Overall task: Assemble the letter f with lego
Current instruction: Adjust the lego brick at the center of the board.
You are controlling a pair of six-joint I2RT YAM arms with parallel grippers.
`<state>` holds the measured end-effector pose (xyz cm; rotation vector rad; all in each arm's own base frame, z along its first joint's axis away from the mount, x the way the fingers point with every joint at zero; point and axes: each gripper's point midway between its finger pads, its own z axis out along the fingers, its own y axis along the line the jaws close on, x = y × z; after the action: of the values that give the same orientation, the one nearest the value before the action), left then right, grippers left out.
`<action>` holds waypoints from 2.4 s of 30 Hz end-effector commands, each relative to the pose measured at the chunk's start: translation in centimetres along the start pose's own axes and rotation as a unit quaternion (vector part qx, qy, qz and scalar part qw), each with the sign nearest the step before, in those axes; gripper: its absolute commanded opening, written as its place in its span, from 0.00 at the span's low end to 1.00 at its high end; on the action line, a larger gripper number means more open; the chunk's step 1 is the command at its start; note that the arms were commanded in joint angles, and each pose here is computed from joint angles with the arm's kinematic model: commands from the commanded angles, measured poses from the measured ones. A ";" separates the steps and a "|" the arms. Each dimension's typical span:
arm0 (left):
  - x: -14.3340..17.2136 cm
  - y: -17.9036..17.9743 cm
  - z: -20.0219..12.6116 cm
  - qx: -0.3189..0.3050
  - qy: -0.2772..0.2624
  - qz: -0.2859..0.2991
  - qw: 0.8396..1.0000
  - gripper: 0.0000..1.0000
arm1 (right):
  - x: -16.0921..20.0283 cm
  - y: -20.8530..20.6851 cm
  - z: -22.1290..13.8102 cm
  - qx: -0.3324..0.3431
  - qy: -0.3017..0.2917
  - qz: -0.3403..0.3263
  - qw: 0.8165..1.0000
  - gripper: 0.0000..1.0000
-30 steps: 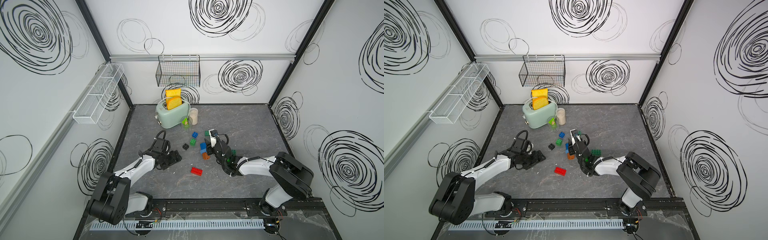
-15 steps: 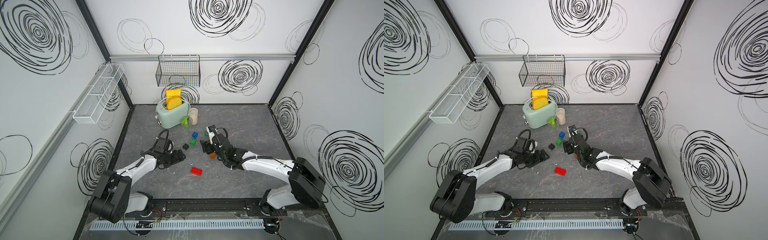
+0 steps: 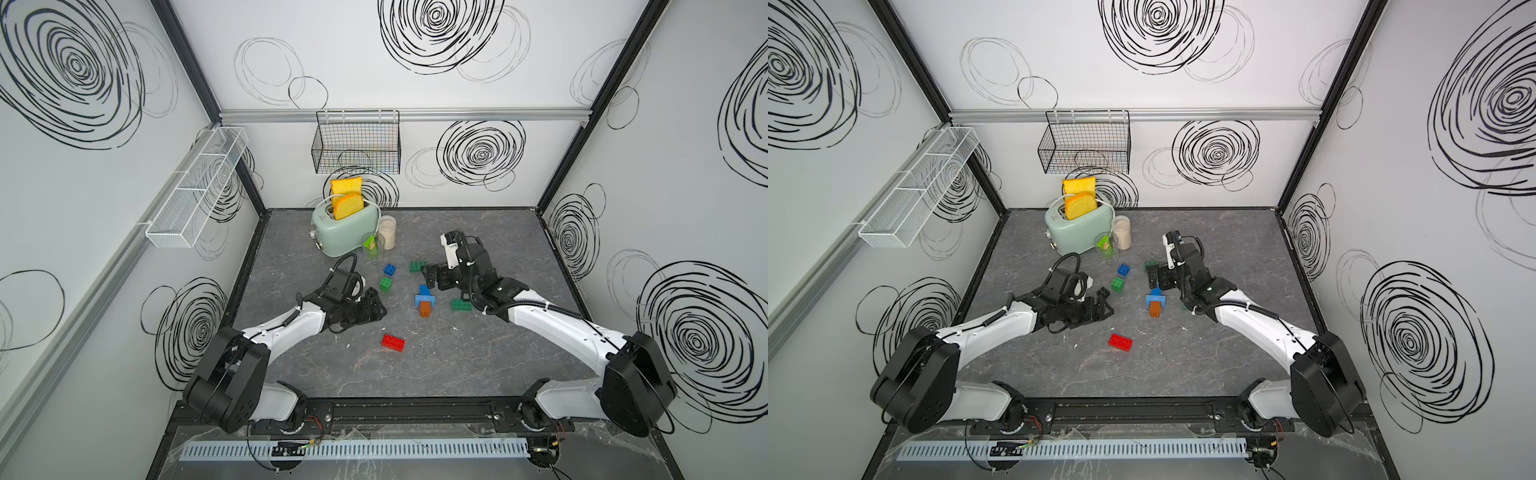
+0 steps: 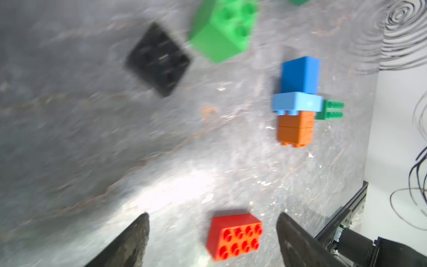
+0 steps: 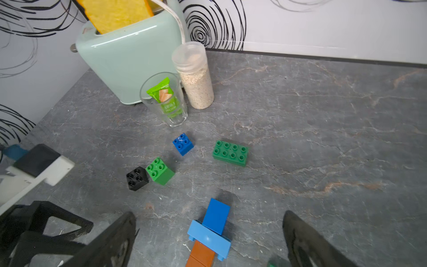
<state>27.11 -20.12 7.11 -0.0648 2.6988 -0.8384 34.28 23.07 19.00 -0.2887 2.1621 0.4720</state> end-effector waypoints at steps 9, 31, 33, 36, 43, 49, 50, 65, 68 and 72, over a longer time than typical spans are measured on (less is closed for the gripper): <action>-4.5 -6.1 -4.2 -0.051 -0.086 0.182 0.978 0.96 | 0.5 -2.1 1.6 -0.044 0.057 0.112 0.991 0.99; -11.4 -14.2 8.3 0.075 -0.038 0.190 0.978 0.99 | 10.5 -6.4 -0.8 -0.028 0.218 0.222 0.950 0.99; -11.1 -13.8 9.7 0.071 -0.018 0.182 0.981 1.00 | 10.7 -5.9 -0.8 -0.045 0.217 0.238 0.946 0.99; -10.3 -13.4 10.8 0.064 0.009 0.195 0.979 0.98 | 11.1 -4.7 -0.7 -0.066 0.238 0.243 0.938 0.99; -9.1 -12.7 12.0 0.048 0.054 0.216 0.974 0.96 | 14.3 -3.8 -2.0 -0.066 0.304 0.226 0.923 0.99; -8.1 -13.6 13.3 0.076 0.068 0.222 0.970 0.96 | 18.5 -1.9 -2.5 -0.054 0.359 0.179 0.914 1.00; -8.1 -14.0 13.4 0.083 0.067 0.227 0.968 0.96 | 18.7 -1.7 -2.4 -0.049 0.359 0.173 0.916 1.00; -6.4 -13.3 14.6 0.096 0.083 0.214 0.969 0.95 | 18.0 1.8 0.5 -0.145 0.318 0.251 0.903 1.00; -5.9 -12.0 13.9 0.088 0.082 0.199 0.972 0.95 | 17.1 1.7 1.0 -0.163 0.299 0.287 0.895 1.00; -4.8 -10.8 12.8 0.091 0.081 0.176 0.977 0.95 | 15.9 1.2 1.8 -0.185 0.275 0.324 0.886 1.00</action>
<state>35.75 -36.28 4.07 0.5774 2.6418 -0.9808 24.75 23.79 4.79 0.0690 2.7606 1.2048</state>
